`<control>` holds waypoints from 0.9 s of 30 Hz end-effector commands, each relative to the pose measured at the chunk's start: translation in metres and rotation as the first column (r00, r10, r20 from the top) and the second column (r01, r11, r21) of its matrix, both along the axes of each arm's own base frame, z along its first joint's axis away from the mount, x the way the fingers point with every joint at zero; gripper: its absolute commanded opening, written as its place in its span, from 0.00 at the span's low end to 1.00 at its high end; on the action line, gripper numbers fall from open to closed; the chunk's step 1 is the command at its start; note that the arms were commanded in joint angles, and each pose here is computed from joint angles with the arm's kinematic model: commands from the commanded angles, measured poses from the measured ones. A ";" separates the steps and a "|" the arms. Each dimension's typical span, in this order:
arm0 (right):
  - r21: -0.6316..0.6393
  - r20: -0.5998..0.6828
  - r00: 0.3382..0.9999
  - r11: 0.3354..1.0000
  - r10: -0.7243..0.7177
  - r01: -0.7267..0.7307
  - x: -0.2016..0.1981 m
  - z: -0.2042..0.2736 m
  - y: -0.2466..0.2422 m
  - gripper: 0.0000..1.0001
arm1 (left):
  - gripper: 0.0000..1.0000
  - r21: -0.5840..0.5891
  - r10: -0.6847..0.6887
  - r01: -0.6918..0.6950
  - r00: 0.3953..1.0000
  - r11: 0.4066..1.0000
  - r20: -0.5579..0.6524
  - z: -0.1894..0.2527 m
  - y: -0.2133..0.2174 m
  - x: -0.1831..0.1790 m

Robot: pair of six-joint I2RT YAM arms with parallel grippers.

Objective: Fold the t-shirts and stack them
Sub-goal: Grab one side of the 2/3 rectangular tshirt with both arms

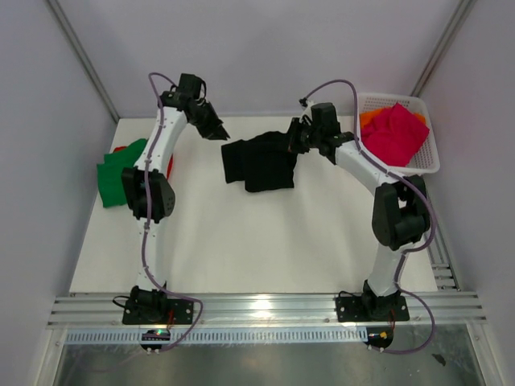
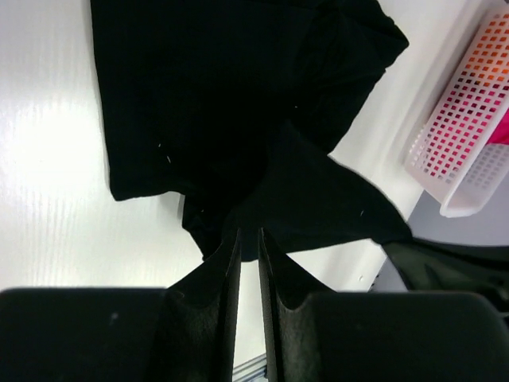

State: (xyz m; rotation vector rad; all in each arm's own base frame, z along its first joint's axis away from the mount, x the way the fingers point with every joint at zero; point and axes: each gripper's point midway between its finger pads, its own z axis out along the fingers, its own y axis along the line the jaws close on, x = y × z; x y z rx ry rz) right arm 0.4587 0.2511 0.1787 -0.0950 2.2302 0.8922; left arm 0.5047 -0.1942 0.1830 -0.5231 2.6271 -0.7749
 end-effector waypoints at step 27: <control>0.168 0.074 0.974 0.965 -0.214 0.200 0.160 0.034 -0.032 0.04 | 0.13 0.033 -0.149 0.162 0.958 0.986 -0.245 -0.108 0.003 -0.124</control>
